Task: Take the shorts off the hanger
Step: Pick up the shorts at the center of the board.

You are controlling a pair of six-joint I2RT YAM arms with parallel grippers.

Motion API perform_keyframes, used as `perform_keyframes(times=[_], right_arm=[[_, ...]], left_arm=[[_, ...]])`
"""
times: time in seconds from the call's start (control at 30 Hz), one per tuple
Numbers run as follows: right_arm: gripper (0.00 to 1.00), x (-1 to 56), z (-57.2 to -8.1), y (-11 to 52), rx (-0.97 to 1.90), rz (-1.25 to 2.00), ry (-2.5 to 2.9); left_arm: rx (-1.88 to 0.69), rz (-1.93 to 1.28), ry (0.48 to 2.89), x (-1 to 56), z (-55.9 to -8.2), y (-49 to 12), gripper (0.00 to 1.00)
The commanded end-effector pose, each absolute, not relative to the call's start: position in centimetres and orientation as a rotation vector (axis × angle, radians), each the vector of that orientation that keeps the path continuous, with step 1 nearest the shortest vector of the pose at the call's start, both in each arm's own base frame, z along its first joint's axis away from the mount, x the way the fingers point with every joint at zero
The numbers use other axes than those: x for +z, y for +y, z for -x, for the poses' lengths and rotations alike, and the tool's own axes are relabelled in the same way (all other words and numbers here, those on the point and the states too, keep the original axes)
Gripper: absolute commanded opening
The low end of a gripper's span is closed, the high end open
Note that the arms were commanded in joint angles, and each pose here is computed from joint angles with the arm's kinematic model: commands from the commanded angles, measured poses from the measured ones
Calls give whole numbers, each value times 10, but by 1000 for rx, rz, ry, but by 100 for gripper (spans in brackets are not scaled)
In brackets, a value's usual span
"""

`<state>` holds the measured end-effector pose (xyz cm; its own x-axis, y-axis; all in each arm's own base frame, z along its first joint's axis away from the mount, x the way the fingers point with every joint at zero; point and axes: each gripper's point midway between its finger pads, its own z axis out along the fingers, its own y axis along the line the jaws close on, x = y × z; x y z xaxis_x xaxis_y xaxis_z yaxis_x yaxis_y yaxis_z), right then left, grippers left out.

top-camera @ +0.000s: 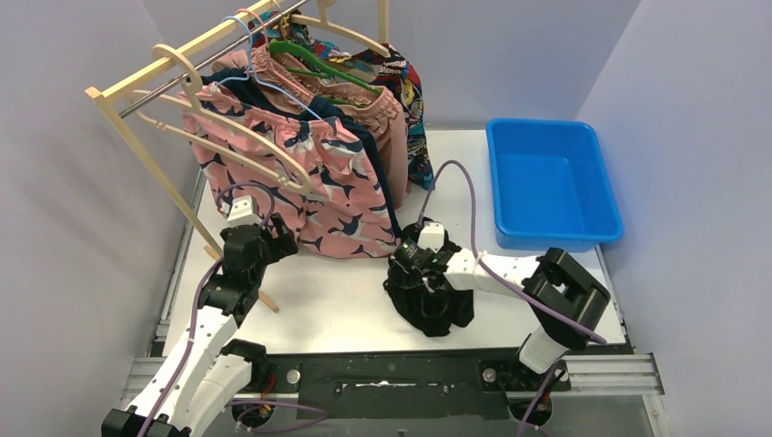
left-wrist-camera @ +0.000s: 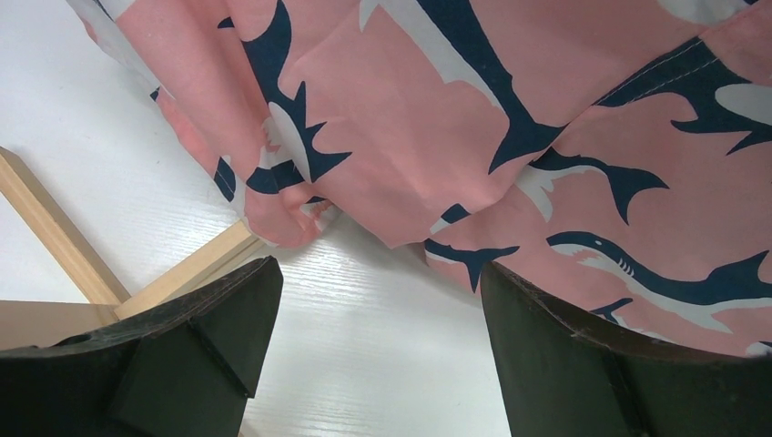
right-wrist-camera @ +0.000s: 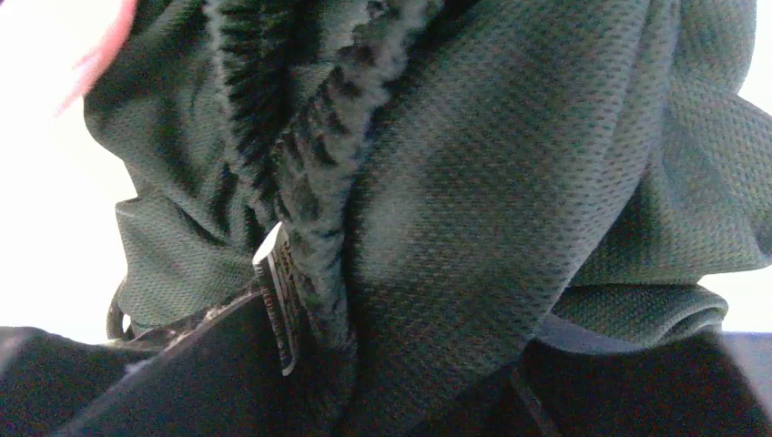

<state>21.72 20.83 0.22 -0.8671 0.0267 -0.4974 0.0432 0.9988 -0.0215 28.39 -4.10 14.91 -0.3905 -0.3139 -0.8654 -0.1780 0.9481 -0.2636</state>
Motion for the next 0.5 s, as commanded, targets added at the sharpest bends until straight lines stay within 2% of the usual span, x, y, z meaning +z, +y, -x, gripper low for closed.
perform_keyframes(times=[0.0, 0.1, 0.17, 0.2, 0.23, 0.47], right_arm=[[43, -57, -167, 190, -151, 47, 2853], [16, -35, -187, 195, -106, 28, 2753], [10, -20, -197, 198, -77, 22, 2696], [3, -13, -202, 199, -70, 27, 2670], [0, -6, -207, 198, -79, 34, 2646], [0, 79, -241, 183, -203, 10, 2372]], left_arm=[[-172, 342, 1904, 169, -293, -41, 80], [-170, 342, 1905, 169, -293, -41, 80], [-171, 342, 1906, 169, -293, -41, 80], [-170, 342, 1905, 168, -293, -41, 80], [-170, 341, 1907, 168, -293, -41, 80], [-164, 341, 1910, 167, -294, -41, 80]])
